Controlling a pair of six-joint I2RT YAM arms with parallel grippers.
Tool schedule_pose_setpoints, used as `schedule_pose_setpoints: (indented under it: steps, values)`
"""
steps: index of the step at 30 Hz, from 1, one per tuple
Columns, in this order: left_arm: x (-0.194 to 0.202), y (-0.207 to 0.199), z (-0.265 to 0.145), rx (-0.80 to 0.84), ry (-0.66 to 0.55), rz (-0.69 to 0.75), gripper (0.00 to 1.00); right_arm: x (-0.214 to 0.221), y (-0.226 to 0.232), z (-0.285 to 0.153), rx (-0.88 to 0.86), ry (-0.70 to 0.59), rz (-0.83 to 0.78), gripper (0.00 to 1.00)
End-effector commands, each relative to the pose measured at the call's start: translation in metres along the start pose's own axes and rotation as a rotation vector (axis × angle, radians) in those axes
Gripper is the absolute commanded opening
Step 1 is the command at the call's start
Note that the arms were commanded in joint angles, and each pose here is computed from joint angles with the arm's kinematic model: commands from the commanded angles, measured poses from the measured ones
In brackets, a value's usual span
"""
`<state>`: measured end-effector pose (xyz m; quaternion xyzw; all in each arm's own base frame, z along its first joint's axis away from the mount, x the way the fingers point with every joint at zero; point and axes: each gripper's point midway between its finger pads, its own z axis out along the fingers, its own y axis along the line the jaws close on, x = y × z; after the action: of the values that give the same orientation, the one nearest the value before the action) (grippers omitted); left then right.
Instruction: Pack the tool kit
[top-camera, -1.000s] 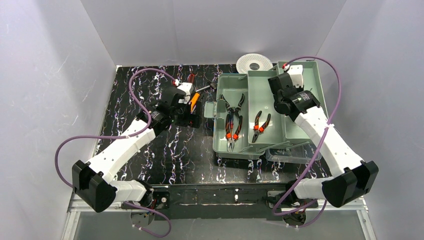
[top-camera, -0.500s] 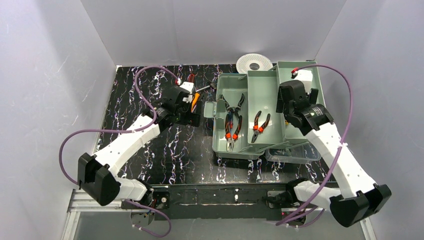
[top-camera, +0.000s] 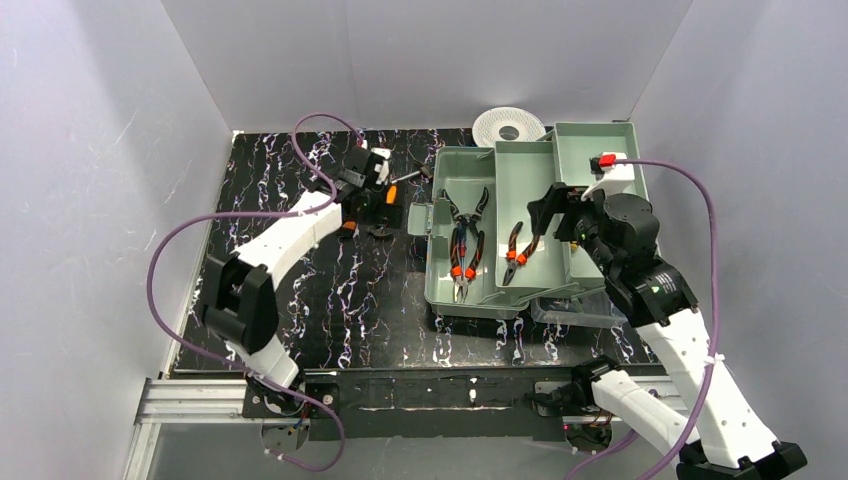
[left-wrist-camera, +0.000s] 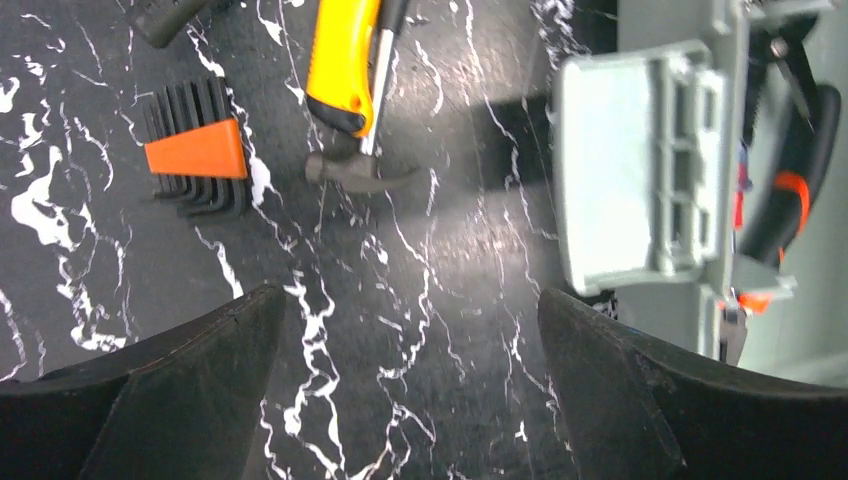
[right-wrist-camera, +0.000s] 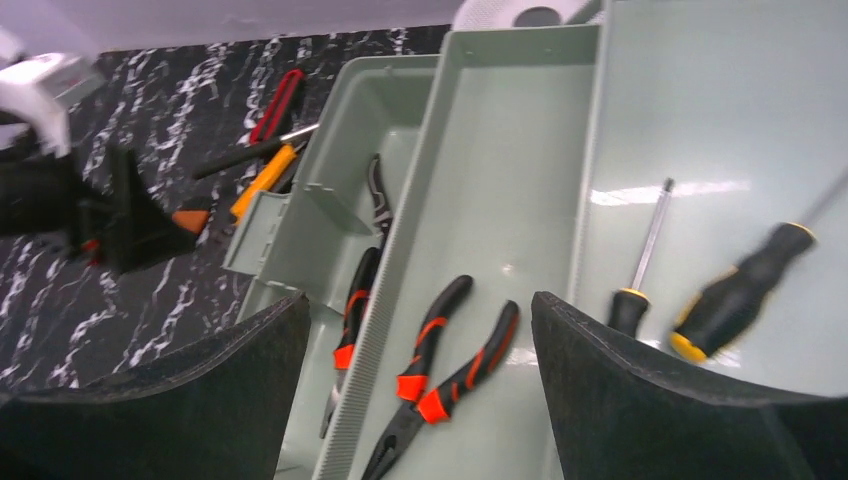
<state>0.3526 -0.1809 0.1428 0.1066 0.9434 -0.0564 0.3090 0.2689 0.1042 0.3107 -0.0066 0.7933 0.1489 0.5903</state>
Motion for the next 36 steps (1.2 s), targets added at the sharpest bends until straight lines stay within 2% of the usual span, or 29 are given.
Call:
schedule_pose_setpoints:
  steps: [1, 12, 17, 26, 33, 36]
  values:
    - [-0.009, 0.003, 0.014, 0.099, 0.063, -0.089, 0.98, -0.016, 0.031, 0.004, -0.162, -0.061, 0.004, 0.88]
    - [0.004, 0.023, 0.063, -0.025, 0.173, -0.113, 0.96, -0.008, 0.051, 0.003, -0.271, -0.035, 0.04, 0.86]
    - [0.004, 0.028, 0.08, -0.052, 0.154, -0.109, 0.95, 0.005, 0.068, 0.0, -0.364, 0.029, 0.084, 0.84]
    - [0.003, 0.031, 0.104, -0.073, 0.189, -0.08, 0.84, 0.004, 0.073, -0.002, -0.391, 0.042, 0.094, 0.82]
    - [-0.013, 0.04, 0.114, -0.09, 0.169, -0.051, 0.76, 0.006, 0.073, -0.003, -0.392, 0.043, 0.1, 0.82]
    - [-0.012, 0.044, 0.124, -0.057, 0.202, -0.104, 0.69, 0.005, 0.073, -0.003, -0.39, 0.043, 0.099, 0.82]
